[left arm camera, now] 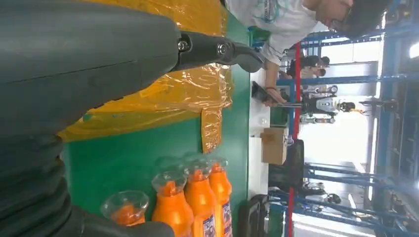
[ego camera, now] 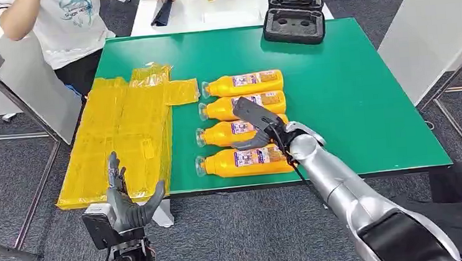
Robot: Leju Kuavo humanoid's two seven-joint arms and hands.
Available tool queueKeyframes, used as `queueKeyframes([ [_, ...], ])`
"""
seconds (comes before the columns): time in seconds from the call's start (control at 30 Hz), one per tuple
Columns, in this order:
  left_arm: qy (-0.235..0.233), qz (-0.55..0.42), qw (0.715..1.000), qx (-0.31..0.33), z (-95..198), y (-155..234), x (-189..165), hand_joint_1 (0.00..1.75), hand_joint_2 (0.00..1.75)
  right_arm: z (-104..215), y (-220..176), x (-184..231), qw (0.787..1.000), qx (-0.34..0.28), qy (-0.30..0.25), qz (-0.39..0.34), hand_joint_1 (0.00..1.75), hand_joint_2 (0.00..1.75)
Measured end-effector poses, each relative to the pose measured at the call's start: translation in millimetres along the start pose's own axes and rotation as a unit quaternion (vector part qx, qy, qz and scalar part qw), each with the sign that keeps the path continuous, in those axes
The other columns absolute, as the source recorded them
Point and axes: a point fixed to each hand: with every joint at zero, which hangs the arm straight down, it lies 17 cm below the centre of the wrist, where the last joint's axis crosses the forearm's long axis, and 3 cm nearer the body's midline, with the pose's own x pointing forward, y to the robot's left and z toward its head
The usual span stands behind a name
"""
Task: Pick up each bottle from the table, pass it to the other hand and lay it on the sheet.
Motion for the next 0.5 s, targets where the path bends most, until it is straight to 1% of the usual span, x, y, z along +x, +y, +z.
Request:
queueKeyframes([
  [0.1, 0.0, 0.002, 1.0, -0.001, 0.0, -0.2, 0.3, 0.0, 1.75, -1.7, 5.9, 2.0, 0.999, 0.031, 0.014, 0.013, 0.0, 1.75],
  [0.23, 0.004, 0.0, 1.0, -0.001, 2.5, 1.3, -2.0, 0.0, 1.75, -3.8, 8.6, 15.5, 0.996, 0.08, 0.023, 0.03, 0.0, 1.75],
  [0.5, 0.007, -0.003, 1.0, 0.0, 2.6, 6.4, -5.3, 0.0, 1.75, -2.3, 10.0, 29.5, 0.989, 0.128, 0.029, 0.062, 0.0, 1.75],
])
